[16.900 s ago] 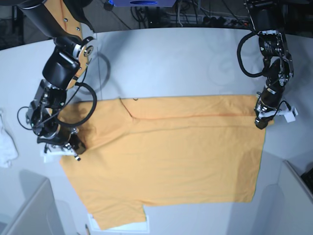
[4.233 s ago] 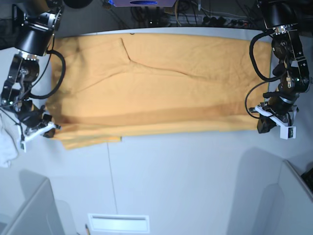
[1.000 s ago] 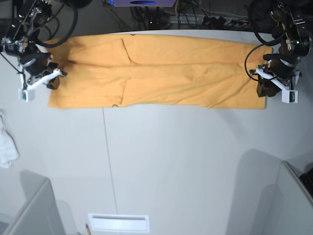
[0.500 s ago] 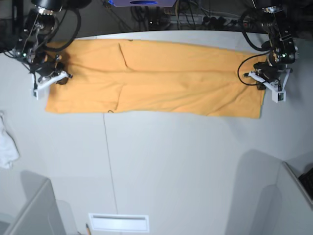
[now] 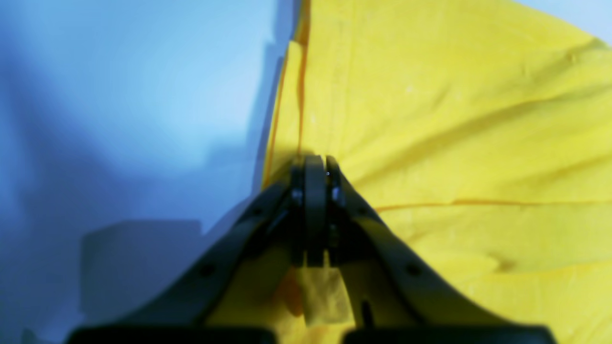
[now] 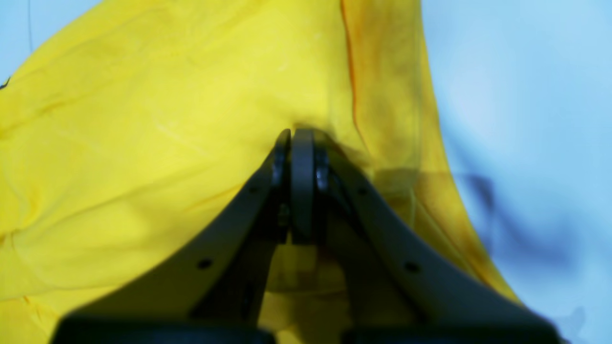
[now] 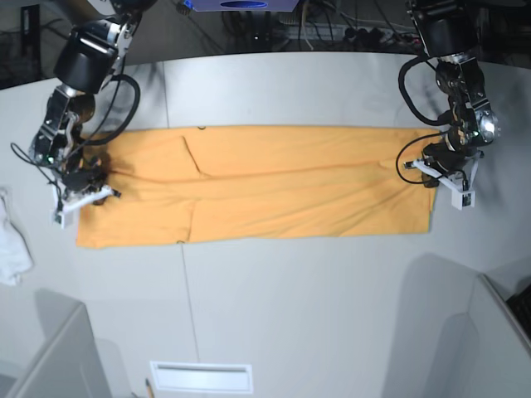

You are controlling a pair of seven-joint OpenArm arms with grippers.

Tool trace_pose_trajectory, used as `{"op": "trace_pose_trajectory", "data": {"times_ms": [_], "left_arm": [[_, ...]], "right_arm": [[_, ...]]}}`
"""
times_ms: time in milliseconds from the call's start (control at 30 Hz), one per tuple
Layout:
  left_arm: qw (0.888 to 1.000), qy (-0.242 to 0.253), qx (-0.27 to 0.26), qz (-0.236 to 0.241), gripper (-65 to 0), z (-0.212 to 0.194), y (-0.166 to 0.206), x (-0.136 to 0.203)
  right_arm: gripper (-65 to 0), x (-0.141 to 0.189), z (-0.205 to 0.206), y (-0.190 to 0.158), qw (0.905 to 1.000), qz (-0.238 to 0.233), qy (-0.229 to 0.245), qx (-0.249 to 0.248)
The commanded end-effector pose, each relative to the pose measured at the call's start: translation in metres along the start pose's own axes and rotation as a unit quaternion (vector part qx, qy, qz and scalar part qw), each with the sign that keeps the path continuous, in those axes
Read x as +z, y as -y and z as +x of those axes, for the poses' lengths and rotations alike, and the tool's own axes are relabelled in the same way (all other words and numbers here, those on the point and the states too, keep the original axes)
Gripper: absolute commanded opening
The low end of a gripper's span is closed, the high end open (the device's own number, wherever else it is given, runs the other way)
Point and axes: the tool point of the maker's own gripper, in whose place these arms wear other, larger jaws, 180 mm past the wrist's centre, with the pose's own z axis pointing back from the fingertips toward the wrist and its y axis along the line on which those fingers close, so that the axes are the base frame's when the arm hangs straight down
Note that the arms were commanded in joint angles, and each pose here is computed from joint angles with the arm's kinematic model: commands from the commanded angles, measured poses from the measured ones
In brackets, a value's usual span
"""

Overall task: Fold the T-shirt properly
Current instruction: 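Grasp the folded strip's ends and slide it away from the robot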

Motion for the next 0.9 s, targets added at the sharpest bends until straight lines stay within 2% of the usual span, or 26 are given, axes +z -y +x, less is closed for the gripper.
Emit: {"op": "trace_pose_trajectory", "data": {"times_ms": [0, 200, 400, 600, 667, 767, 867], "left_arm": [[0.999, -0.022, -0.010, 0.022, -65.0, -0.007, -0.010, 0.001], [1.000, -0.007, -0.016, 0.023, -65.0, 0.000, -0.011, 0.010], [0.998, 0.034, -0.042, 0.021, -65.0, 0.024, -0.003, 0.029], [0.991, 0.111, -0.076, 0.011, -65.0, 0.073, 0.021, 0.059], [0.990, 0.109, -0.084, 0.013, -65.0, 0.077, 0.024, 0.067], [0.991, 0.118, -0.060, 0.035, -65.0, 0.082, 0.005, 0.086], [0.989, 0.144, -0.032, 0.013, -65.0, 0.088, -0.008, 0.100]], "right_arm": [[-65.0, -0.001, -0.008, 0.014, 0.9990, -0.032, -0.028, 0.008], [-65.0, 0.005, 0.011, 0.010, 0.9994, -0.031, -0.003, 0.015], [-65.0, 0.043, 0.029, 0.001, 0.9975, -0.040, 0.035, 0.047], [-65.0, 0.079, 0.065, -0.014, 0.9927, -0.044, 0.085, 0.073], [-65.0, 0.090, 0.073, -0.017, 0.9907, -0.047, 0.099, 0.080], [-65.0, 0.111, 0.081, -0.017, 0.9870, -0.057, 0.119, 0.091], [-65.0, 0.129, 0.087, -0.023, 0.9819, -0.060, 0.144, 0.107]]}}
